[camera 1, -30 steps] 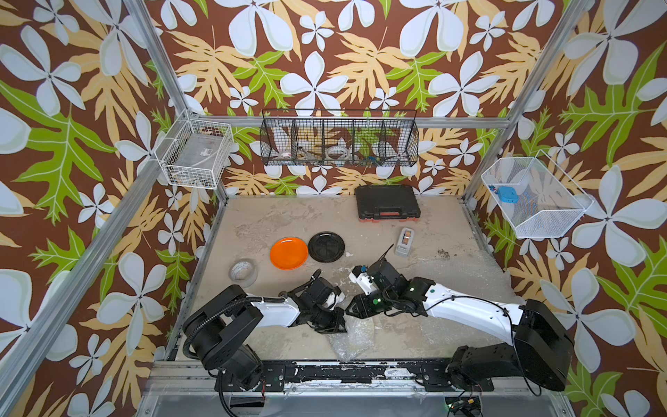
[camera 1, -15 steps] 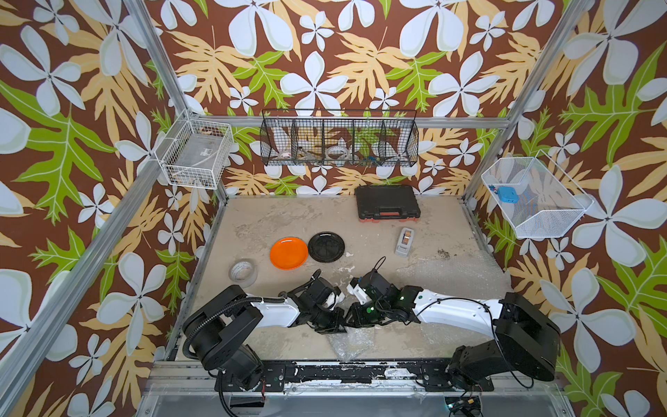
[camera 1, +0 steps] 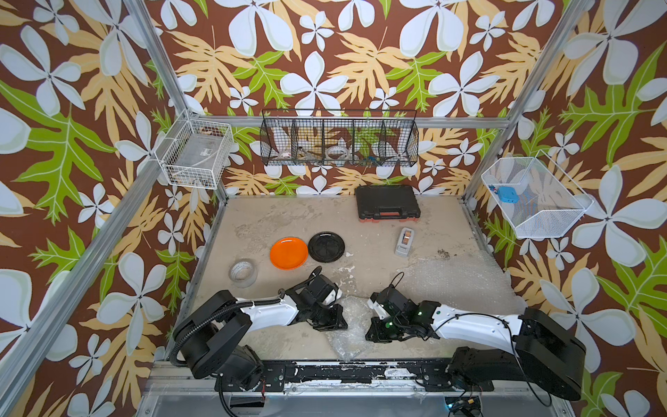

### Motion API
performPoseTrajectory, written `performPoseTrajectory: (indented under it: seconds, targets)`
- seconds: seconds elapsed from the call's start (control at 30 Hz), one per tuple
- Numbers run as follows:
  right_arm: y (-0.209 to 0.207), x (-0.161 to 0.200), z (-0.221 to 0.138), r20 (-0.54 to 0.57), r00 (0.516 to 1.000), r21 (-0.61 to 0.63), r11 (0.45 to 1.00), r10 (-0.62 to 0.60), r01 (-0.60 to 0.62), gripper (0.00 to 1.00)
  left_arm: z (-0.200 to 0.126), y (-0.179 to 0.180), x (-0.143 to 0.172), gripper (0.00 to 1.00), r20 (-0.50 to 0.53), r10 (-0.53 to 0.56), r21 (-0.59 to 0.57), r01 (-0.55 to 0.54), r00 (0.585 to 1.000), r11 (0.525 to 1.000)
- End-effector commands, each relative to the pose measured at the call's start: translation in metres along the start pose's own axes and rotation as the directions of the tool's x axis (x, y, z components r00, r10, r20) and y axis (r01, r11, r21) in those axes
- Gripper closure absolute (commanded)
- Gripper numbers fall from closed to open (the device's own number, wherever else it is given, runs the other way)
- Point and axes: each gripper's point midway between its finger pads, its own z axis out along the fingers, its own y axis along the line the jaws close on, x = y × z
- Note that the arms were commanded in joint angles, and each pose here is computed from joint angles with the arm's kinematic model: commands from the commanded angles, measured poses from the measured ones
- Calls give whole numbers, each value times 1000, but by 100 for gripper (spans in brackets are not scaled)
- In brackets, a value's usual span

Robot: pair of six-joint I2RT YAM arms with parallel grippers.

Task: Wrap dinner plates in bubble wrap
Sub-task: Wrap the plate in the bubble wrap.

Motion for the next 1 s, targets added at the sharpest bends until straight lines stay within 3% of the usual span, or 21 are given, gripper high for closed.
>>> performPoseTrajectory:
  seconds: [0.0,0.27,0.4,0.53,0.67,0.83,0.97]
  targets:
    - [-22,-14,5,28,999,105,994,-23,20,100,-8,8,-1,88,21,-43,-64,44,999,997]
    - [-19,-47,4,27,979,223,956,-200,189,100,-32,4,2,80,72,-70,-57,74,995,996]
    - [-16,-48,4,-4,963,223,938,-271,265,100,-45,-30,-15,78,114,-20,15,19,993,1000]
    - [-14,-45,7,-18,960,198,940,-280,278,100,-25,-44,-14,80,17,35,69,-36,999,997]
    - [-14,-46,3,-13,962,212,939,-273,269,100,2,-15,5,86,-78,26,30,-24,997,999]
    - [-17,-49,-15,16,975,280,938,-220,207,100,19,31,20,90,-113,-9,-86,-1,993,996]
    - [-4,-51,-33,52,981,264,950,-189,169,82,22,41,21,90,-114,-18,-114,5,993,993]
